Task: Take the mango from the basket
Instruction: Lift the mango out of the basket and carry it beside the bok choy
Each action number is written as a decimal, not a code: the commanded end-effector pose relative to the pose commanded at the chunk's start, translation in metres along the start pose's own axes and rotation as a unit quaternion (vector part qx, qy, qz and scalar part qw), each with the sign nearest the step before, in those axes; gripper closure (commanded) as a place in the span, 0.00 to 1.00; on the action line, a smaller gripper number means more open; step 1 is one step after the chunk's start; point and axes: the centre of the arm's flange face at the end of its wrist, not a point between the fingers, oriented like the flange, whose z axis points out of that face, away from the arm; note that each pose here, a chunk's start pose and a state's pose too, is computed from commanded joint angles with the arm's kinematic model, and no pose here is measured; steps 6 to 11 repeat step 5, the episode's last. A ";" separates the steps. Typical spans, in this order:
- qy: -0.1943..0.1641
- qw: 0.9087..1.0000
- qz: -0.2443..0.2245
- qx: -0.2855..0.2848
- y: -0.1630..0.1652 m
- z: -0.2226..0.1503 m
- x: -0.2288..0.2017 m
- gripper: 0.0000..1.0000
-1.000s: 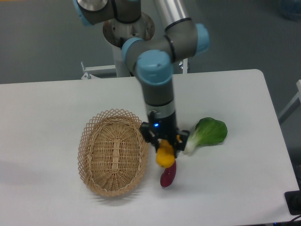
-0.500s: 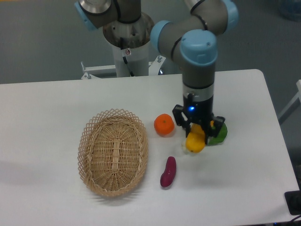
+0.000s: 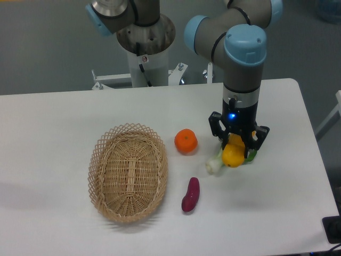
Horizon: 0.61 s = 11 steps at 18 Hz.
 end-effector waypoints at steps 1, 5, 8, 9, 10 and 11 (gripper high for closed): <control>0.000 1.000 0.001 0.000 0.000 0.000 0.000 0.45; 0.000 1.000 0.001 0.001 0.000 0.000 0.000 0.45; 0.000 1.000 0.001 0.001 0.000 0.000 0.000 0.45; 0.000 1.000 0.001 0.001 0.000 0.000 0.000 0.45; 0.000 1.000 0.001 0.001 0.000 0.000 0.000 0.45; 0.000 1.000 0.001 0.001 0.000 0.000 0.000 0.45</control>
